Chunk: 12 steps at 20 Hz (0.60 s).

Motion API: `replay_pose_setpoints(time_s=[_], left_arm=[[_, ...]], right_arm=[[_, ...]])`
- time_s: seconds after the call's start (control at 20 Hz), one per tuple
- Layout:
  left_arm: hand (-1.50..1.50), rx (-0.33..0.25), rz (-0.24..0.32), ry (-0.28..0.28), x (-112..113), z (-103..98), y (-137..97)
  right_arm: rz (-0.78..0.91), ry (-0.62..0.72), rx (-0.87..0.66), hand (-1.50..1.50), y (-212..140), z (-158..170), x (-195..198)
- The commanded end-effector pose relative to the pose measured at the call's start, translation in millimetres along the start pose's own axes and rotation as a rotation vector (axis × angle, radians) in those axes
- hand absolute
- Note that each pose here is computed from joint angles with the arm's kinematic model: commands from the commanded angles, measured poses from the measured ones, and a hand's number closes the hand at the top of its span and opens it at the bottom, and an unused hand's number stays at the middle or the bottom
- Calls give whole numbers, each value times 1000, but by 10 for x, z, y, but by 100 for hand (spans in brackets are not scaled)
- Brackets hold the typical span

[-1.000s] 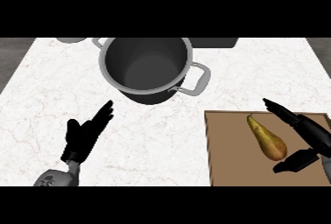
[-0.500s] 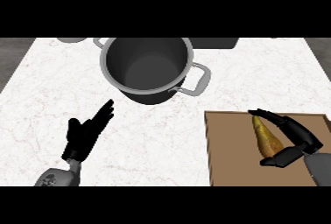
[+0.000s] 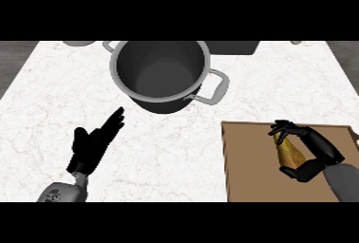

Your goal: Pick the pear from the tray and place it in the pot

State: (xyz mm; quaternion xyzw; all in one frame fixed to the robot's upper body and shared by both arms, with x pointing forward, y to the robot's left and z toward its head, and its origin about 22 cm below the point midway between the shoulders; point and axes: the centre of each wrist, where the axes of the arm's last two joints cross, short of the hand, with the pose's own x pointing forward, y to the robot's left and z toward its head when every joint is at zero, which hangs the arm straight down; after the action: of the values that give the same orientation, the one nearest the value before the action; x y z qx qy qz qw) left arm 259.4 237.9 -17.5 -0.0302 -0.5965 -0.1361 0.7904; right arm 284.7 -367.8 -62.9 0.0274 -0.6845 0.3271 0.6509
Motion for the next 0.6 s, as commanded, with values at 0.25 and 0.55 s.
replay_pose_setpoints(time_s=[0.25, 0.55], left_arm=[[0, -1, 11, -2, -36, -41, -10], [0, 42, -2, 6, 92, -25, 167]], right_arm=[[-117, -57, -143, 150, 419, -33, -193], [-191, -14, -430, 150, 741, -354, -65]])
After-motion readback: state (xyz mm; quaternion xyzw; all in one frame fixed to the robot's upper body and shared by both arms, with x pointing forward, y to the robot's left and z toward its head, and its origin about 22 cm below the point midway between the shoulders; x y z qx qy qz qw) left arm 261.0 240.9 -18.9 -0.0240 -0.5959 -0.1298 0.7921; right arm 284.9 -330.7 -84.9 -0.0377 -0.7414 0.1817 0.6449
